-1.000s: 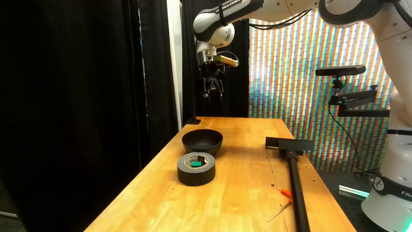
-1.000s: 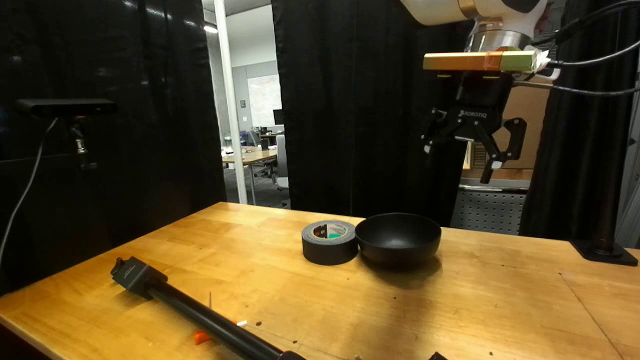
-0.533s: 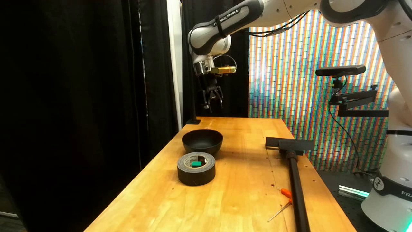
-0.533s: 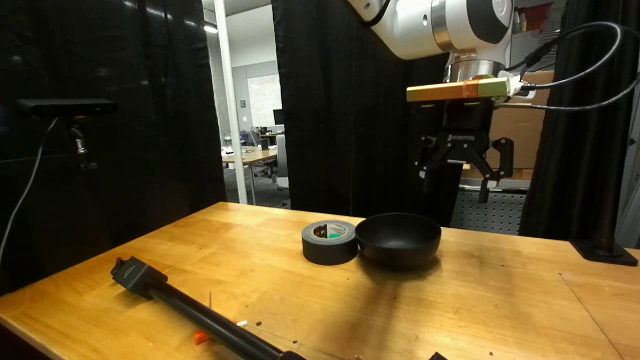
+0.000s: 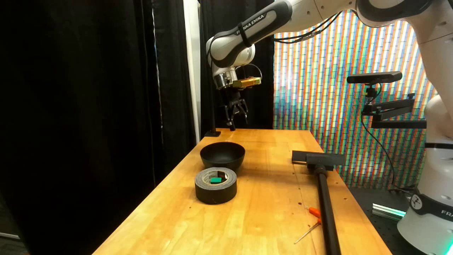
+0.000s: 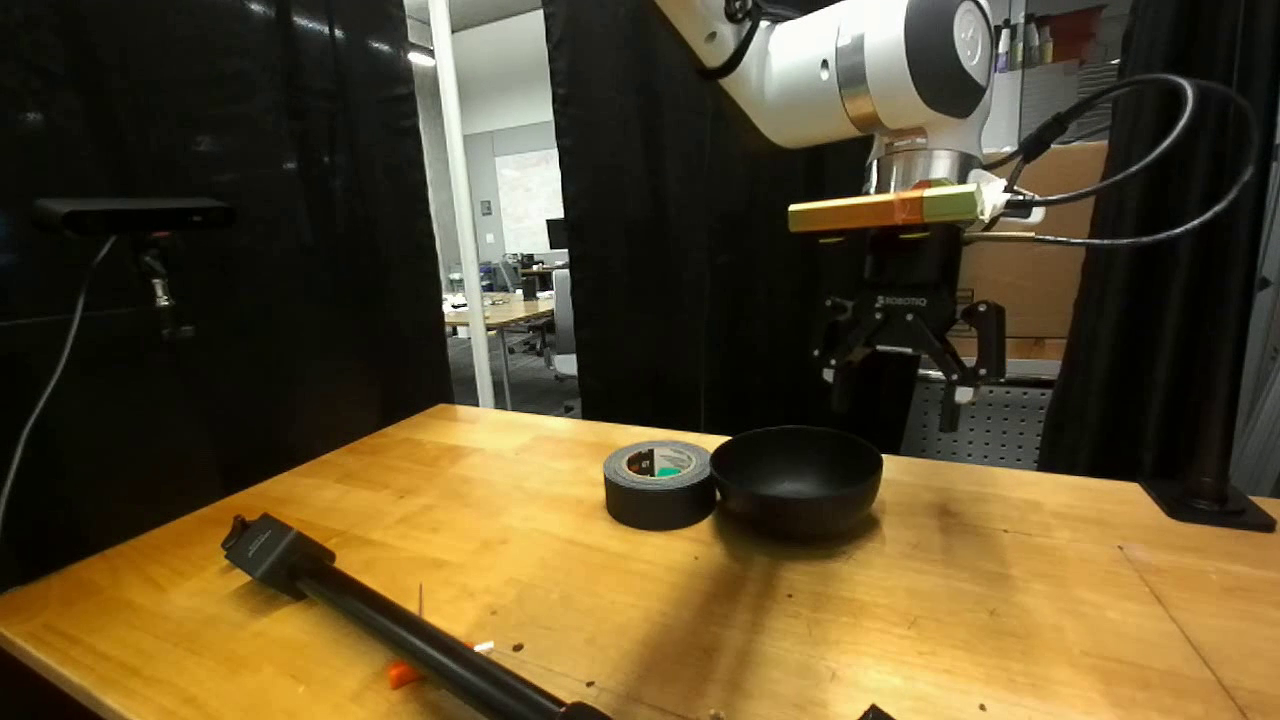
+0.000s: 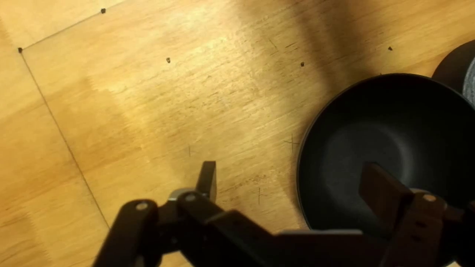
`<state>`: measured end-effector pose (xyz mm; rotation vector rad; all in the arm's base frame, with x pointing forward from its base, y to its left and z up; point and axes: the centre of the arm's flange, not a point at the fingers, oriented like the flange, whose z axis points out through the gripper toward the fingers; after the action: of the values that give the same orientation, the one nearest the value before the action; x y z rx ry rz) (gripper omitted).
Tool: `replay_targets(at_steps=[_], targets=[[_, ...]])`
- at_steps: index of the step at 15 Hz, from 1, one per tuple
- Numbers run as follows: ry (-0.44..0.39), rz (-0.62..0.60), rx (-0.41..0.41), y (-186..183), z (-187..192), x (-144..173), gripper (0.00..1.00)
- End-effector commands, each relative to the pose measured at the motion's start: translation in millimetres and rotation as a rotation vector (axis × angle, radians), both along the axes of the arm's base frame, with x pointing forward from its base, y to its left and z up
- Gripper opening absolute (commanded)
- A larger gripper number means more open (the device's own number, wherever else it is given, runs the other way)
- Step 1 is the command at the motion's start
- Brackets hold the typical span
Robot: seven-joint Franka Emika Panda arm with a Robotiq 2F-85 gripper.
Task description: Slide the bowl to the right
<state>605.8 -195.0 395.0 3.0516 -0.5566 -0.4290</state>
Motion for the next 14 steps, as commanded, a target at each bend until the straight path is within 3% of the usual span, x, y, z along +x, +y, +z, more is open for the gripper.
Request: replay_targets(at_steps=[1,7,14], targets=[[-0.031,-0.037,-0.012,16,1,-15,1.00],[-0.003,-0.078,-0.024,37,-2,-16,1.00],[0.090,-0.142,-0.062,67,-15,-11,1.00]])
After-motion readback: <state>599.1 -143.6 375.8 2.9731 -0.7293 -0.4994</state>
